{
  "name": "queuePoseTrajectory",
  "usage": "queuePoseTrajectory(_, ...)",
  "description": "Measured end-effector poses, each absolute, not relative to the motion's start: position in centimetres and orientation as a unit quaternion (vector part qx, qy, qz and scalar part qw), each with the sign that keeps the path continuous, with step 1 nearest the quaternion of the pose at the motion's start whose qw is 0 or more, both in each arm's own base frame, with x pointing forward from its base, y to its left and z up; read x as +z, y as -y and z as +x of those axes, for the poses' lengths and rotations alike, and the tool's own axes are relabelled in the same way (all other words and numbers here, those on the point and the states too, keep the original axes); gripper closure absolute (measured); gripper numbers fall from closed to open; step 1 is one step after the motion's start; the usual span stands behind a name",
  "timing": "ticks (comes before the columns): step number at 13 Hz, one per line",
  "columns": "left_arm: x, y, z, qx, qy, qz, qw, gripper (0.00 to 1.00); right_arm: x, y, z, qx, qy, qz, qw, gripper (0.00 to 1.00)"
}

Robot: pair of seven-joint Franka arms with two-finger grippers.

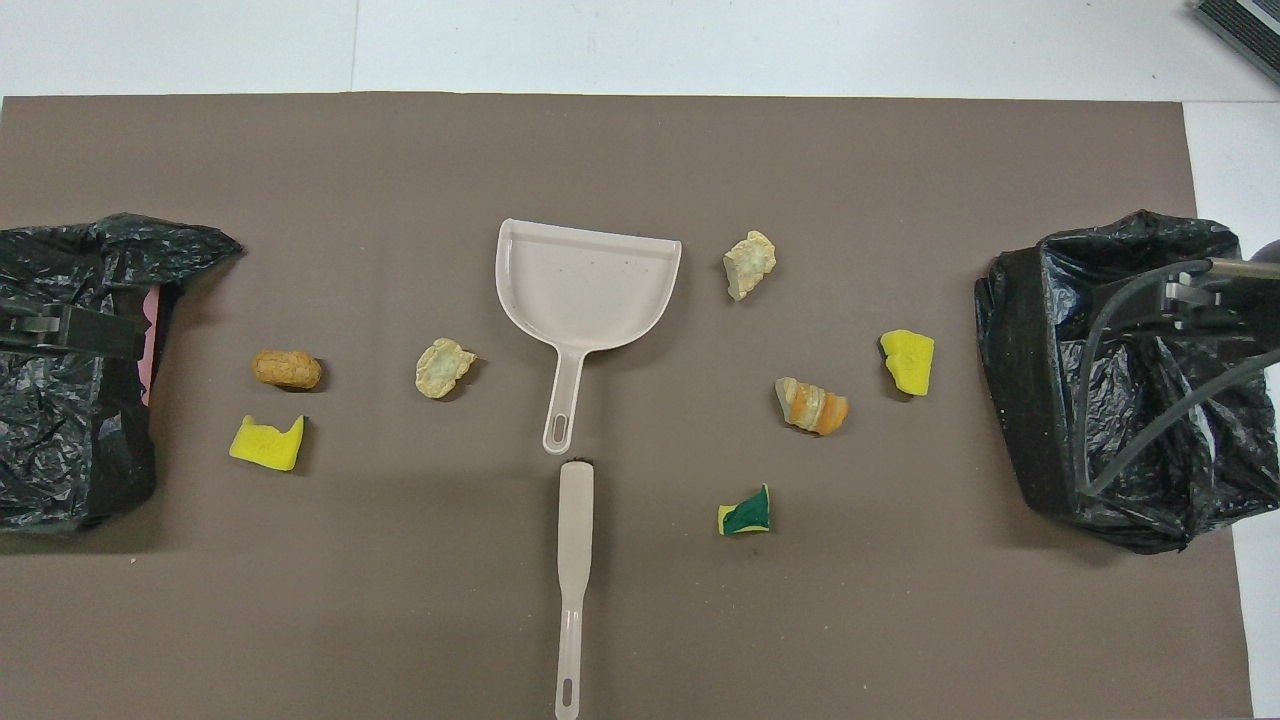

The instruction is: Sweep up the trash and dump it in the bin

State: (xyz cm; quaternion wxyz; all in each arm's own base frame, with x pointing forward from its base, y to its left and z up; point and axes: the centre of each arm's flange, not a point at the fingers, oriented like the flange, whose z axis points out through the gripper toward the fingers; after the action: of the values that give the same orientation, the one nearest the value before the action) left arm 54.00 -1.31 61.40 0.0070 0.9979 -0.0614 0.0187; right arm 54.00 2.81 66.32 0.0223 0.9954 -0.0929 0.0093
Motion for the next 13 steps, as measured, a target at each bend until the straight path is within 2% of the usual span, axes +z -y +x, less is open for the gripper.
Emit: queuePoseTrajectory(13,61.35,1.93,53.92,0.016,0.068,0.998,0.007,0.0,66.4,-2.84,53.95,0.01,0.093,0.995,0.022,0.0)
